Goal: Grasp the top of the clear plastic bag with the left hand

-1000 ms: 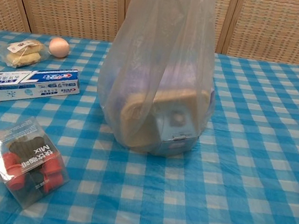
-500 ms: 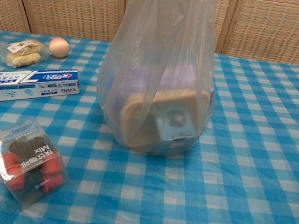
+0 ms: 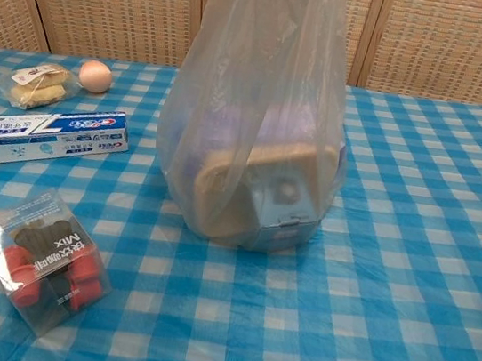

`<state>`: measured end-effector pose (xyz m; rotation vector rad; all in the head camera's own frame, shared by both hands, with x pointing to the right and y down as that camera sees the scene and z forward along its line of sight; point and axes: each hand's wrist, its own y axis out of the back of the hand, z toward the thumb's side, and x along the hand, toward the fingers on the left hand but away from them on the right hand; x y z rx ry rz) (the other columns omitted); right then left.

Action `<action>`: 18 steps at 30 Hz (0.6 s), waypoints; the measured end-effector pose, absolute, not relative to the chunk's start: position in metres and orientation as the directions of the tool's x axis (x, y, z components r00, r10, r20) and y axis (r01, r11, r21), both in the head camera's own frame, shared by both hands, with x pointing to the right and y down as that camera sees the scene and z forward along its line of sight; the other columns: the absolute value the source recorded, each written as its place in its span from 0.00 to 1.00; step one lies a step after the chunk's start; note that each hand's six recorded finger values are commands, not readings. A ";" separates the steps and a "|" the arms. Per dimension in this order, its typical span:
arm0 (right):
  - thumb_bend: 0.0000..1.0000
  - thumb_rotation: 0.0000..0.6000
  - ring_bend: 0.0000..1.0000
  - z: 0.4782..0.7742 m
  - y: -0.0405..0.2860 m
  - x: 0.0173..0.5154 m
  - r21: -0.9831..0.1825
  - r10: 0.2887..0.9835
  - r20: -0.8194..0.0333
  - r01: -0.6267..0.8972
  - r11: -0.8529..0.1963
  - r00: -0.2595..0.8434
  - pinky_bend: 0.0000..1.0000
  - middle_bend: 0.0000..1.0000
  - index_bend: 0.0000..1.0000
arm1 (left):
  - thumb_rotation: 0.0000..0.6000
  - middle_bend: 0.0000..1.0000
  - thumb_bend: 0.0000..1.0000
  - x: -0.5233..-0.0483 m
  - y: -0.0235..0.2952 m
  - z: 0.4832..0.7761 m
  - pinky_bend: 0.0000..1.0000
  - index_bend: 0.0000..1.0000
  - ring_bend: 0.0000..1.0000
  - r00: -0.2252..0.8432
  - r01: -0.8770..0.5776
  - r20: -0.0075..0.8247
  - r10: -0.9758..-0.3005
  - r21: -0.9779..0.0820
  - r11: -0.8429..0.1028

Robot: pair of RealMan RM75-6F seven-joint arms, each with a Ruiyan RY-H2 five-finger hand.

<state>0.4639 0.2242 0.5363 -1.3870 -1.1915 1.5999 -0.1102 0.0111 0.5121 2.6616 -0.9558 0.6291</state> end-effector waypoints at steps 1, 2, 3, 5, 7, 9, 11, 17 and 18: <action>0.00 1.00 0.00 0.536 0.224 0.464 -0.940 0.922 -0.341 0.062 -0.335 -0.185 0.00 0.00 0.00 | 1.00 0.00 0.00 -0.106 0.010 0.513 0.00 0.00 0.00 0.695 -0.649 0.470 -0.544 0.087 -0.755; 0.00 1.00 0.00 0.536 0.224 0.464 -0.940 0.922 -0.341 0.062 -0.335 -0.185 0.00 0.00 0.00 | 1.00 0.00 0.00 -0.103 0.010 0.513 0.00 0.00 0.00 0.697 -0.650 0.468 -0.543 0.094 -0.754; 0.00 1.00 0.00 0.537 0.224 0.465 -0.940 0.921 -0.342 0.062 -0.336 -0.186 0.00 0.00 0.00 | 1.00 0.00 0.00 -0.100 0.009 0.513 0.00 0.00 0.00 0.699 -0.651 0.466 -0.542 0.103 -0.752; 0.00 1.00 0.00 0.537 0.224 0.465 -0.939 0.921 -0.343 0.063 -0.337 -0.186 0.00 0.00 0.00 | 1.00 0.00 0.00 -0.088 0.008 0.513 0.00 0.00 0.00 0.710 -0.650 0.457 -0.536 0.131 -0.748; 0.00 1.00 0.00 0.537 0.224 0.465 -0.939 0.920 -0.343 0.063 -0.338 -0.187 0.00 0.00 0.00 | 1.00 0.00 0.00 -0.076 0.006 0.513 0.00 0.00 0.00 0.719 -0.647 0.448 -0.531 0.151 -0.748; 0.00 1.00 0.00 0.538 0.223 0.465 -0.938 0.920 -0.346 0.064 -0.340 -0.187 0.00 0.00 0.00 | 1.00 0.00 0.00 -0.068 0.004 0.513 0.00 0.00 0.00 0.726 -0.643 0.442 -0.527 0.167 -0.747; 0.00 1.00 0.00 0.538 0.223 0.466 -0.937 0.918 -0.348 0.064 -0.343 -0.188 0.00 0.00 0.00 | 1.00 0.00 0.00 -0.059 0.004 0.512 0.00 0.00 0.00 0.734 -0.642 0.429 -0.527 0.186 -0.743; 0.00 1.00 0.00 0.539 0.222 0.466 -0.936 0.917 -0.352 0.064 -0.346 -0.188 0.00 0.00 0.00 | 1.00 0.00 0.00 -0.040 0.004 0.515 0.00 0.00 0.00 0.740 -0.656 0.398 -0.542 0.252 -0.711; 0.00 1.00 0.00 0.539 0.222 0.466 -0.936 0.917 -0.352 0.064 -0.347 -0.188 0.00 0.00 0.00 | 1.00 0.00 0.00 -0.039 0.004 0.516 0.00 0.00 0.00 0.739 -0.659 0.399 -0.543 0.261 -0.705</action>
